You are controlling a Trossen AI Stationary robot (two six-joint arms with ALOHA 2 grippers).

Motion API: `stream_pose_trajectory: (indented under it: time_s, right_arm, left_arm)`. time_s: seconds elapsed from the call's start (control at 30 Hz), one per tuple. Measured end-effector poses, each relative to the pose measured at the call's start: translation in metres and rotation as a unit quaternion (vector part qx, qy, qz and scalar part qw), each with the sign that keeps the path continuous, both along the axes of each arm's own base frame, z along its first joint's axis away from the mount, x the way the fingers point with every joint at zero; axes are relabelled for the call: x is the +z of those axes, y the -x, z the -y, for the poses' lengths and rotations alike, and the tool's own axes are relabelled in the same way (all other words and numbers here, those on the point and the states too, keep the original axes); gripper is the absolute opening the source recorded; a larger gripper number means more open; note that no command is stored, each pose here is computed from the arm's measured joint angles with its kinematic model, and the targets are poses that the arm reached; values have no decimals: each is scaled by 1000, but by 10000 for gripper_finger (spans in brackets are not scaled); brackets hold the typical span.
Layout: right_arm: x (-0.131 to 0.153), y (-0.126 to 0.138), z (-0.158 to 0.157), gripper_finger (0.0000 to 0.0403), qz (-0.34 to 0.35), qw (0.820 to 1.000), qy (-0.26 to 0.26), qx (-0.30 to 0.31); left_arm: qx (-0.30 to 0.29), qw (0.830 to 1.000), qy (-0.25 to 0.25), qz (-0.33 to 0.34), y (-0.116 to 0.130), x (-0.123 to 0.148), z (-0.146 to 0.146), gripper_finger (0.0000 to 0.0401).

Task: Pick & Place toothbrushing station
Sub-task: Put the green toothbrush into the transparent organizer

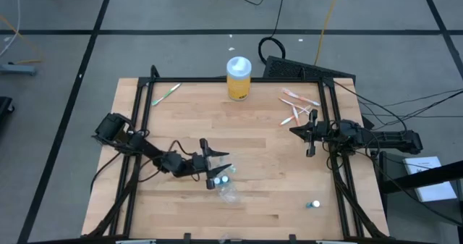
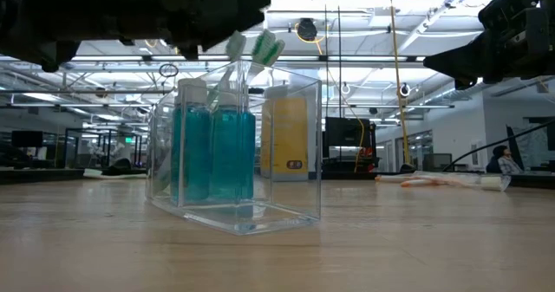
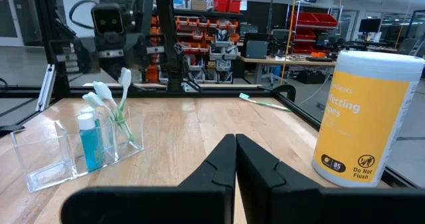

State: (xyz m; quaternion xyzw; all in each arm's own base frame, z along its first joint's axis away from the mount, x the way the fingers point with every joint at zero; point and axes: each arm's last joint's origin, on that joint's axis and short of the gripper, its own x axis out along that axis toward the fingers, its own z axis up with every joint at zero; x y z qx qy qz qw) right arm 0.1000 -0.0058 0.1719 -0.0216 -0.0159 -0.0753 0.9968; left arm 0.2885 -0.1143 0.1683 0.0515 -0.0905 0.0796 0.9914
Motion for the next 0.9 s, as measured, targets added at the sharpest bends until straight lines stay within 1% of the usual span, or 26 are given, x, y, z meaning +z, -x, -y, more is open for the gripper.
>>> stream_pose_trajectory:
  time_s: [0.1,0.2,0.23,0.3,0.33,0.4,0.5,0.53,0.6,0.67,0.7,0.73,0.8,0.9]
  right_arm:
    - [0,0,0,4,0,1000,0,0]
    - [0,0,0,4,0,1000,0,0]
    - [0,0,0,4,0,1000,0,0]
    - [0,0,0,4,0,1000,0,0]
    - [0,0,0,4,0,1000,0,0]
    - [0,0,0,4,0,1000,0,0]
    - [0,0,0,4,0,1000,0,0]
    - [0,0,0,4,0,1000,0,0]
    - [0,0,0,4,0,1000,0,0]
    - [0,0,0,4,0,1000,0,0]
    - [0,0,0,4,0,1000,0,0]
    - [0,0,0,4,0,1000,0,0]
    - [0,0,0,4,0,1000,0,0]
    - [0,0,0,4,0,1000,0,0]
  left_arm:
    - [3,1000,0,31,2,7,1,193]
    - [27,998,11,49,6,16,0,191]
    - [47,997,28,55,7,21,-1,190]
    - [113,988,75,67,11,32,-8,189]
    - [149,981,99,72,14,37,-12,189]
    - [212,966,127,72,20,48,-18,189]
    - [293,946,132,47,28,64,-27,189]
    - [324,936,134,36,31,68,-30,188]
    - [400,905,140,14,37,74,-37,188]
    - [455,878,149,5,41,82,-44,186]
    - [476,867,148,0,43,85,-48,184]
    - [488,860,145,-3,43,88,-51,182]
    - [504,853,138,-7,41,93,-60,177]
    - [533,836,132,-8,37,97,-76,168]
